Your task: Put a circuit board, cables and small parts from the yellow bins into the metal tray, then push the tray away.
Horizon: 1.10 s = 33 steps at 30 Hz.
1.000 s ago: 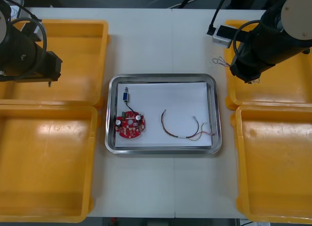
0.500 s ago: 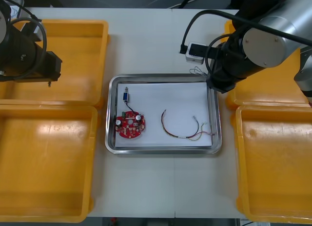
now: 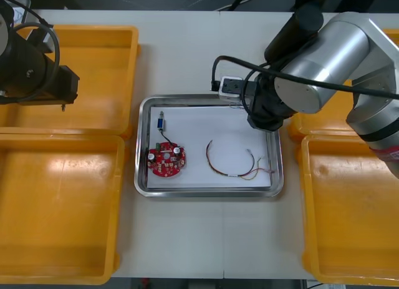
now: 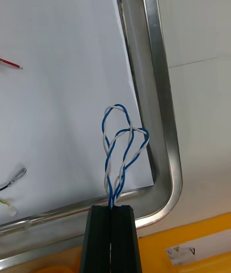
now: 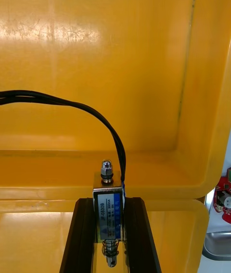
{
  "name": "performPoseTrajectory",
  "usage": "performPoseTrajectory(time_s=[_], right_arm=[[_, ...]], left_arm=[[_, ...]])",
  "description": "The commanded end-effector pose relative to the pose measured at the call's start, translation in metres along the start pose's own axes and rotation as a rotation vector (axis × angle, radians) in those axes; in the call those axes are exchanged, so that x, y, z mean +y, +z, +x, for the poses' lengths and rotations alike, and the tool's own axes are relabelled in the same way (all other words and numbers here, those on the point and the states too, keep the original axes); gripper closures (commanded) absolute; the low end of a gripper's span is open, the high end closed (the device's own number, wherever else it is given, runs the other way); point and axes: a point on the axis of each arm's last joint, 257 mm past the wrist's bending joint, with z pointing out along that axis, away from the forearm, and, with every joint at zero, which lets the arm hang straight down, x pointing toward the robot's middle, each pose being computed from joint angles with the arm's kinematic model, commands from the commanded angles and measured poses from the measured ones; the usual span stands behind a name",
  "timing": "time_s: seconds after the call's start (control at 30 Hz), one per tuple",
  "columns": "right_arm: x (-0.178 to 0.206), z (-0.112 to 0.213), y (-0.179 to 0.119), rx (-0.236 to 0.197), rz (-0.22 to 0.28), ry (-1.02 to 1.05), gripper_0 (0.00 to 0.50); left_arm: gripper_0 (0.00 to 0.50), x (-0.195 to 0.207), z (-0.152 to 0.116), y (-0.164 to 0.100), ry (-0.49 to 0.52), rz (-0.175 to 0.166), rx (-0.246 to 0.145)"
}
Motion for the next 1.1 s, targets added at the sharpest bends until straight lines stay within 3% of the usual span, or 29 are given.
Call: performPoseTrajectory(time_s=[0.03, 0.2, 0.37, 0.5, 1.1], right_arm=[[0.013, -0.033, 0.007, -0.004, 0.019, -0.041, 0.500], [0.023, -0.055, 0.018, -0.024, -0.005, -0.052, 0.500], [0.029, -0.072, 0.028, -0.035, 0.017, -0.085, 0.500], [0.031, -0.080, 0.036, -0.046, 0.007, -0.090, 0.500], [0.011, -0.062, 0.064, 0.000, 0.001, -0.176, 0.500]], left_arm=[[0.500, 0.015, -0.001, -0.009, -0.029, -0.050, -0.022], [0.500, 0.016, -0.001, -0.009, -0.032, -0.051, -0.022], [0.500, 0.016, -0.001, -0.009, -0.030, -0.051, -0.021], [0.500, 0.016, -0.001, -0.009, -0.032, -0.051, -0.022], [0.500, 0.017, -0.001, -0.009, -0.033, -0.054, -0.022]])
